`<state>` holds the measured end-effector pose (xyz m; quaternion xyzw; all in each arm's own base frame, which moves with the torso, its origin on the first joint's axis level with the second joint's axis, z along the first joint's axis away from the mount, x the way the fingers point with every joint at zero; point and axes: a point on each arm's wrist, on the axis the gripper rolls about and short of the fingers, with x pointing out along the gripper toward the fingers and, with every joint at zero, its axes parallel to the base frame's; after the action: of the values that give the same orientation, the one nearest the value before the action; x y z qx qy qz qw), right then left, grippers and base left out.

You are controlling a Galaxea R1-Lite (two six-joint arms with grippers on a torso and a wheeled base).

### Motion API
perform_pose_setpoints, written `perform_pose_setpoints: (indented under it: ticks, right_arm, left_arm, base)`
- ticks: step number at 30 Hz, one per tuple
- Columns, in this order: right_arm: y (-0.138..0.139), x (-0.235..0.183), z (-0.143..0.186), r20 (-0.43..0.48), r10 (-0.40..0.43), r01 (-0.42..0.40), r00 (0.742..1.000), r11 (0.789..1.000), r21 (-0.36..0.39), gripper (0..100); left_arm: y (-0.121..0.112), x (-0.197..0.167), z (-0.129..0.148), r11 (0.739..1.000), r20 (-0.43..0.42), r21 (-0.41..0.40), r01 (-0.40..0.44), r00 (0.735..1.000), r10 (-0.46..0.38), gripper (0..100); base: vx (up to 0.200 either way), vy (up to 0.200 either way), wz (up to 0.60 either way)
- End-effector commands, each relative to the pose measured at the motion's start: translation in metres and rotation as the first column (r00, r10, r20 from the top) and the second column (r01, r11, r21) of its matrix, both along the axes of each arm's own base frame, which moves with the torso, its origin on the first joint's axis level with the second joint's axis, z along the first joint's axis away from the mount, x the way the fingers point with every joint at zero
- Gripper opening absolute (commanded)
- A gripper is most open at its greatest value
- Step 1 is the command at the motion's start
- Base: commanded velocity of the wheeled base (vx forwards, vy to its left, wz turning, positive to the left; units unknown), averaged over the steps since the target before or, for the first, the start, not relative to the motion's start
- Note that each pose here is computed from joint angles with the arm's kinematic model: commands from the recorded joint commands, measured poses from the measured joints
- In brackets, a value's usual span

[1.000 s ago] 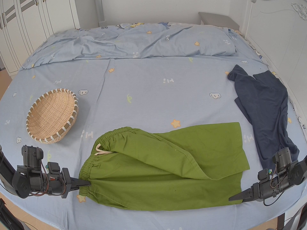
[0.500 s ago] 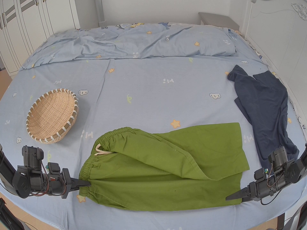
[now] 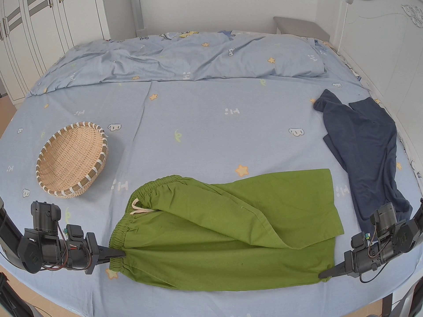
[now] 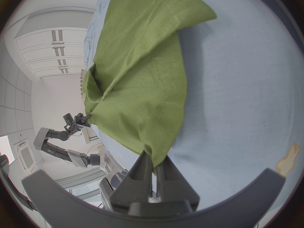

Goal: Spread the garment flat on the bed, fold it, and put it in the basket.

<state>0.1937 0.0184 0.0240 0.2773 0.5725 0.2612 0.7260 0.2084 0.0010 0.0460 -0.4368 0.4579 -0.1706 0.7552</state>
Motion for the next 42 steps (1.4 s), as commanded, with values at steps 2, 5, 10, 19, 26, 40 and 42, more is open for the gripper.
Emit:
perform_pose_setpoints:
  ticks: [2,5,10,19,26,40,42]
  right_arm:
    - [-0.003,-0.002,0.001,0.0,-0.014,0.014,1.0,1.0,0.002,0]
    - [-0.004,-0.006,0.005,0.007,-0.021,0.021,1.0,1.0,0.002,0]
    - [-0.002,-0.02,0.022,0.026,-0.01,0.01,1.0,1.0,-0.012,0]
    - [-0.004,-0.041,0.028,-0.016,-0.026,0.025,1.0,0.996,-0.088,0]
    - [-0.003,-0.054,0.023,-0.044,-0.014,0.01,0.999,0.996,-0.093,0]
    - [-0.002,-0.065,0.016,-0.096,-0.007,-0.003,0.995,0.995,-0.103,0]
    - [-0.002,-0.066,0.015,-0.101,-0.001,-0.01,0.995,0.994,-0.112,0]
  left_arm:
    - [0.003,0.0,0.0,1.0,-0.003,0.0,-0.014,1.0,0.014,0]
    - [0.007,-0.002,0.001,0.999,-0.006,-0.003,-0.035,0.999,0.035,0]
    - [0.007,-0.013,0.006,1.0,-0.045,0.005,-0.031,0.999,0.031,0]
    - [0.005,-0.036,0.002,0.989,-0.122,0.093,0.114,0.987,-0.102,0]
    - [0.008,-0.039,-0.001,0.983,-0.109,0.12,0.141,0.986,-0.128,0]
    - [0.008,-0.042,-0.018,0.96,-0.144,0.159,0.228,0.968,-0.206,0]
    - [0.007,-0.042,-0.019,0.958,-0.149,0.174,0.227,0.968,-0.202,0]
  base:
    - [0.0,0.0,0.0]
    - [0.0,0.0,0.0]
    - [0.0,0.0,0.0]
    - [0.0,0.0,0.0]
    - [0.0,0.0,0.0]
    - [0.0,0.0,0.0]
    - [0.0,0.0,0.0]
